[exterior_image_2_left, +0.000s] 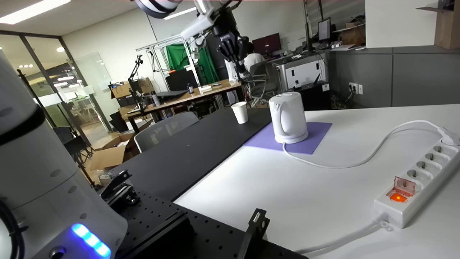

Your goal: Press the button the handle of the kettle

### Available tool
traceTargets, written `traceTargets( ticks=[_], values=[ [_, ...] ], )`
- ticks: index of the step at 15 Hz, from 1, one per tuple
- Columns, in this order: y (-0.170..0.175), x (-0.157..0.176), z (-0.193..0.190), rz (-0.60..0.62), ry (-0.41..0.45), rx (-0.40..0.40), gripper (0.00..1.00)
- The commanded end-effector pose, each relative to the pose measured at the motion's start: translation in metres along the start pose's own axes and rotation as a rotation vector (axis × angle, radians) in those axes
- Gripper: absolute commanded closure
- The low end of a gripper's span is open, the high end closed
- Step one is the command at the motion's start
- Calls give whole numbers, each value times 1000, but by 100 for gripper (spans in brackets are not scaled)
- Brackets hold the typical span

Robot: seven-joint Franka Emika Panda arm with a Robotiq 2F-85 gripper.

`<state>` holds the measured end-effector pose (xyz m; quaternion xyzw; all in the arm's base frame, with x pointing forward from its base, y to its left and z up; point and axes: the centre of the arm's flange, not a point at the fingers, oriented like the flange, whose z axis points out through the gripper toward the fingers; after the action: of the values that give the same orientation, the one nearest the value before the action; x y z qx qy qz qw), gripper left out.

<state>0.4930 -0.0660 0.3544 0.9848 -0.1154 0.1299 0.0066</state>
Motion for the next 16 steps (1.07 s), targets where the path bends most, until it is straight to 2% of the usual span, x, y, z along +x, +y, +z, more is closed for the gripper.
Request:
traceTargets(
  ticks=[1, 7, 16],
  values=[
    [8, 30, 34, 79, 35, 14, 100],
    [18, 49, 78, 153, 55, -1, 100],
    [43, 65, 135, 243, 12, -29, 100]
  ],
)
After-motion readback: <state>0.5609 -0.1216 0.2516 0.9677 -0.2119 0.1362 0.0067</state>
